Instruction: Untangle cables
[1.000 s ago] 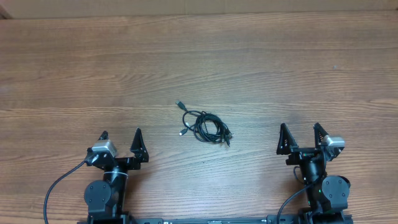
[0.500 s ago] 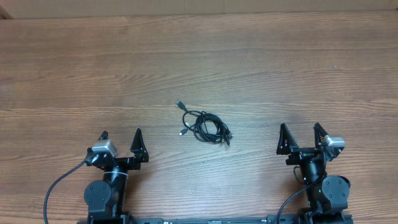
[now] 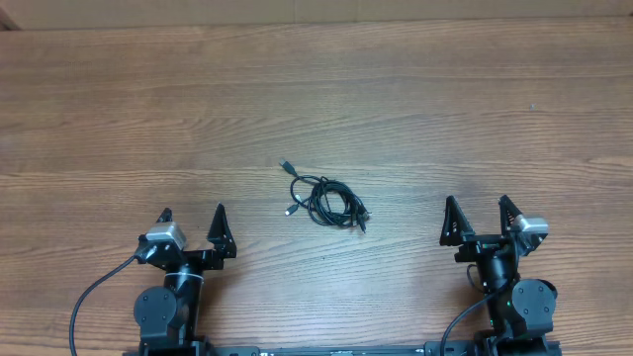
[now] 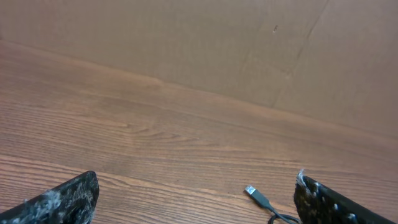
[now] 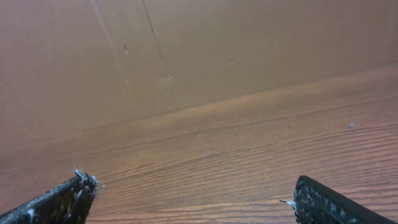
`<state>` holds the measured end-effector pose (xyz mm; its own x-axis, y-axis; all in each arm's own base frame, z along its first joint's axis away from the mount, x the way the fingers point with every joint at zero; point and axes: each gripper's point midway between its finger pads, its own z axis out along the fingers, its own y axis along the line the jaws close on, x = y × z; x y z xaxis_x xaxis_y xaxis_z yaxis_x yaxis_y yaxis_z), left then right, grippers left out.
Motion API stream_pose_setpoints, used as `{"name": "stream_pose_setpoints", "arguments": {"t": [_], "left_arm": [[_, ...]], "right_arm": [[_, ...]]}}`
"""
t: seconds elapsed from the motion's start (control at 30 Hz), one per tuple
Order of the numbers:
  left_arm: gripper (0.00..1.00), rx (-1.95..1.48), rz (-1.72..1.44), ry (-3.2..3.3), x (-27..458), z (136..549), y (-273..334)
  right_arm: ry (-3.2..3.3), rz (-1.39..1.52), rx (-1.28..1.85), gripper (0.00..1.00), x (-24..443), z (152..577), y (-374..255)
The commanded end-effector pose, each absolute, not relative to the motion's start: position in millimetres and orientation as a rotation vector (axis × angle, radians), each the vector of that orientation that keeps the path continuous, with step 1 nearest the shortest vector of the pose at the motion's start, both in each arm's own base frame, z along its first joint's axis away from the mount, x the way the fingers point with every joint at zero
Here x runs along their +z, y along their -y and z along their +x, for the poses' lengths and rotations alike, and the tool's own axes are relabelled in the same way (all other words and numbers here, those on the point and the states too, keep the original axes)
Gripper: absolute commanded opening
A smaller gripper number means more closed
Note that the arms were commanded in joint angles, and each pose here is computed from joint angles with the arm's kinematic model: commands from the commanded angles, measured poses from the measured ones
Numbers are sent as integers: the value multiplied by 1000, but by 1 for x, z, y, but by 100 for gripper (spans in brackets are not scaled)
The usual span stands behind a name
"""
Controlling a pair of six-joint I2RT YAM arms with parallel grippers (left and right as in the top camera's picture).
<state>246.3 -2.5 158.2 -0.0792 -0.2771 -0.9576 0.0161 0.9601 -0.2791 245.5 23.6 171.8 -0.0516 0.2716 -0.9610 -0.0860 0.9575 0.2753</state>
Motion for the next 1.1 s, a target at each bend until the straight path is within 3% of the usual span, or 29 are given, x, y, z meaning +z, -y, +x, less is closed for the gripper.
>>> {"name": "stream_pose_setpoints", "arguments": {"t": [0.0, 1.07], "left_arm": [[100, -232, -179, -1636, 158, 246, 3], [99, -361, -211, -1639, 160, 245, 15]], "right_arm": [[-1600, 146, 284, 100, 169, 246, -23], [-1600, 146, 284, 100, 169, 246, -23]]}}
